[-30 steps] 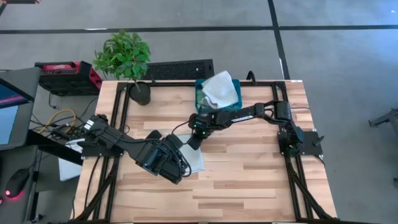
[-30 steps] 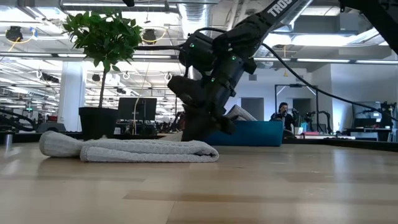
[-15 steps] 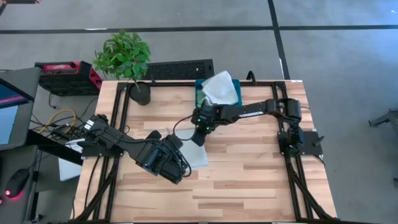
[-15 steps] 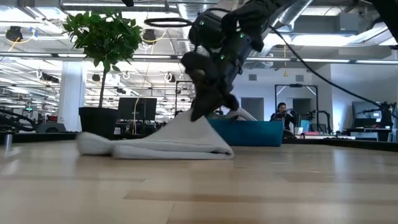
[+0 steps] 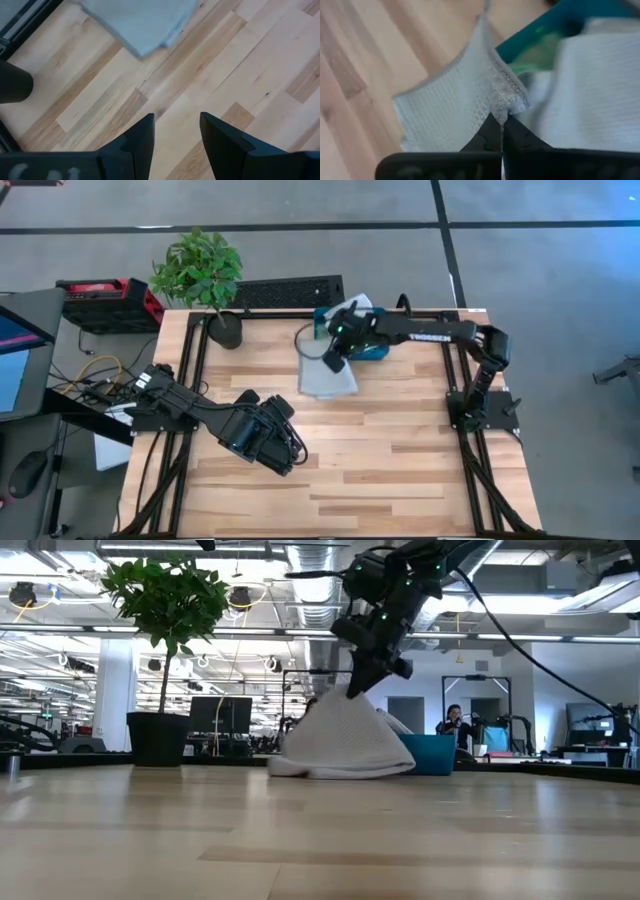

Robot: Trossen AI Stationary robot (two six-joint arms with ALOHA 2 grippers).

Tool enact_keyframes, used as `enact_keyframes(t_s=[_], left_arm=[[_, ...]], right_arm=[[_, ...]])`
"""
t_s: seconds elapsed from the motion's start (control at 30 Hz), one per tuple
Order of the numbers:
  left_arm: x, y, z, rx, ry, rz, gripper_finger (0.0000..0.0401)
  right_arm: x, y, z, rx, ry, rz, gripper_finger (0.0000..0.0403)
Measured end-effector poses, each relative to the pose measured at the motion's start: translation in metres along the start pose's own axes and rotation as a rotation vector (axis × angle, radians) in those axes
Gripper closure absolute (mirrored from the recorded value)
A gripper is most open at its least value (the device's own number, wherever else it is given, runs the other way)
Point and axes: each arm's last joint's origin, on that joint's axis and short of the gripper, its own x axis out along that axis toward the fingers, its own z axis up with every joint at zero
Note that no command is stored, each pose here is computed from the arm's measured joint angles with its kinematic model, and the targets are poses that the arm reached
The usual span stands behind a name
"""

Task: Fold microfiber towels
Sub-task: Put the gray towel into the blue bin

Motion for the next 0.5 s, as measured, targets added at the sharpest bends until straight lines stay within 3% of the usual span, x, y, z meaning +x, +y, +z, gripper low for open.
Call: enact_keyframes(t_s=[0.3, 0.5], left_arm=[[0.000, 0.000, 0.000, 0.000, 0.000, 0.000, 0.0250], [0.000, 0.000, 0.000, -0.001, 0.000, 0.000, 0.0250]], right_arm=[[-0.042, -0.050, 0.014, 0.059, -0.104, -0.059, 0.0394], [-0.049, -0.092, 0.017, 0.131, -0.112, -0.129, 0.0396]])
